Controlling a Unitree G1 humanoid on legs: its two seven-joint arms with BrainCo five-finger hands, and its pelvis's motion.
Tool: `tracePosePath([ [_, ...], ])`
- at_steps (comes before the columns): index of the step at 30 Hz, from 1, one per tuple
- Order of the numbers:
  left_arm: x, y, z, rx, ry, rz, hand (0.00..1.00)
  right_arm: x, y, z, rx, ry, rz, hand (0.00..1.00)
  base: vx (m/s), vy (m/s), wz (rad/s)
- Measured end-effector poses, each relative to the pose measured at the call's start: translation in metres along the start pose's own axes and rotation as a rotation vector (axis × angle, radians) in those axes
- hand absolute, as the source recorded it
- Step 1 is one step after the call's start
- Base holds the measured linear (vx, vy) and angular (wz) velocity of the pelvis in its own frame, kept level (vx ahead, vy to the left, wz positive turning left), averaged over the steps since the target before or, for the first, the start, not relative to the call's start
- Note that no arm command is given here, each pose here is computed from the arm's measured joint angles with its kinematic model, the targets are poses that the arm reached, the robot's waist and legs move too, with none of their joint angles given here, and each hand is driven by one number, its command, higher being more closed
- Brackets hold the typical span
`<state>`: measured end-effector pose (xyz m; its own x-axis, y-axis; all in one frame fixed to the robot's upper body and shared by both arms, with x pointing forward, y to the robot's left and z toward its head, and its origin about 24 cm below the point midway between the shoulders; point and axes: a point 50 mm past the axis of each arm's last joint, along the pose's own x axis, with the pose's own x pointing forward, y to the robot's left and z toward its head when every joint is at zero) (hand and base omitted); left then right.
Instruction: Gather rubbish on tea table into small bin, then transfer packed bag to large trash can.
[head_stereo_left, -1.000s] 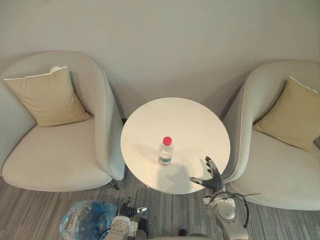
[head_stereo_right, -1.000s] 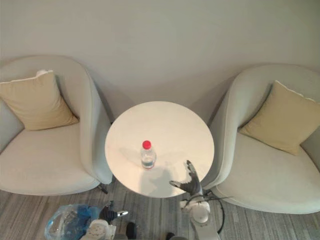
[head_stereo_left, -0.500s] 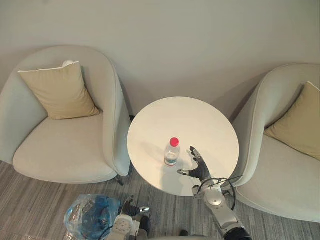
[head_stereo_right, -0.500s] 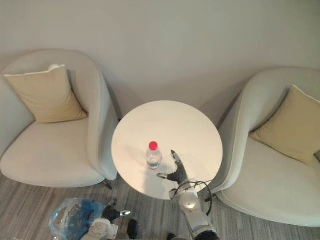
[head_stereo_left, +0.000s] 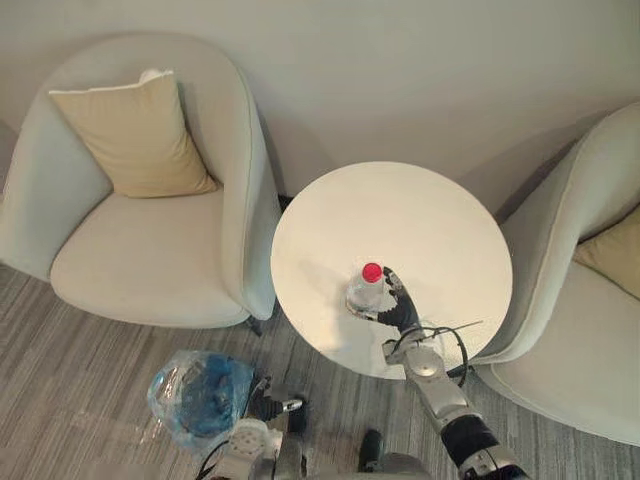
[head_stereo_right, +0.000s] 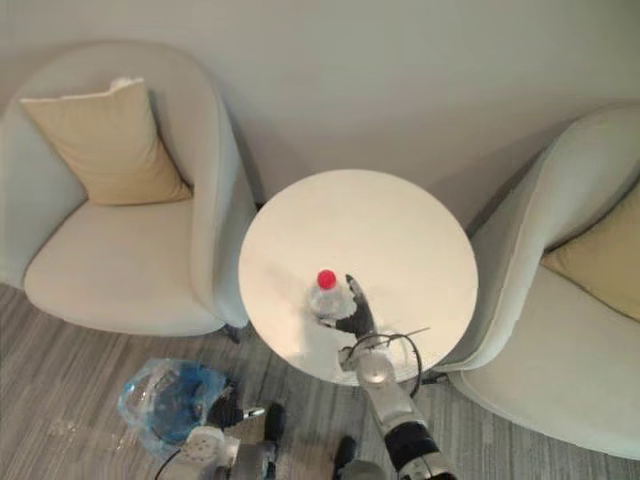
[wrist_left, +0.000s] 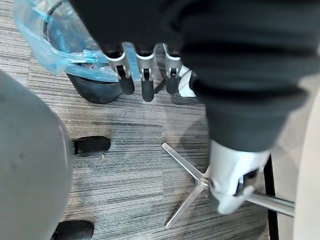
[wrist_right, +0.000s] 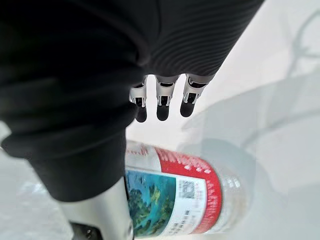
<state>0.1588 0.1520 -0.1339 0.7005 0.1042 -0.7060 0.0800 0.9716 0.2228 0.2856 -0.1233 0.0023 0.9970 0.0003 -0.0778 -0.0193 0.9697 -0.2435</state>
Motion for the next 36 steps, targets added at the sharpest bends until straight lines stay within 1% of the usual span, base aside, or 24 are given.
tracePosePath([
  [11,0.005,0.003,0.015,-0.032,-0.044,0.013,0.00,0.018,-0.004,0.022,0.089,-0.048,-0.051,1.00,0.00,0.001,0.01],
  [14,0.005,0.003,0.016,-0.033,-0.048,0.014,0.00,0.017,-0.003,0.014,0.088,-0.003,-0.045,1.00,0.00,0.000,0.00],
  [19,0.005,0.004,0.016,-0.032,-0.048,0.014,0.00,0.014,-0.002,0.013,0.103,-0.006,-0.027,1.00,-0.02,0.004,-0.01],
  [29,0.005,0.004,0.014,-0.026,-0.040,0.013,0.00,-0.022,-0.013,0.024,0.163,-0.121,-0.038,1.00,-0.03,0.003,-0.06],
  [34,0.003,0.003,0.006,-0.004,-0.011,0.006,0.00,-0.038,-0.014,0.024,0.166,-0.142,-0.031,1.00,-0.03,0.002,-0.13],
  [36,0.001,0.002,0.000,-0.002,0.008,0.004,0.00,-0.044,-0.015,0.026,0.135,-0.160,-0.030,1.00,-0.03,0.002,-0.12],
])
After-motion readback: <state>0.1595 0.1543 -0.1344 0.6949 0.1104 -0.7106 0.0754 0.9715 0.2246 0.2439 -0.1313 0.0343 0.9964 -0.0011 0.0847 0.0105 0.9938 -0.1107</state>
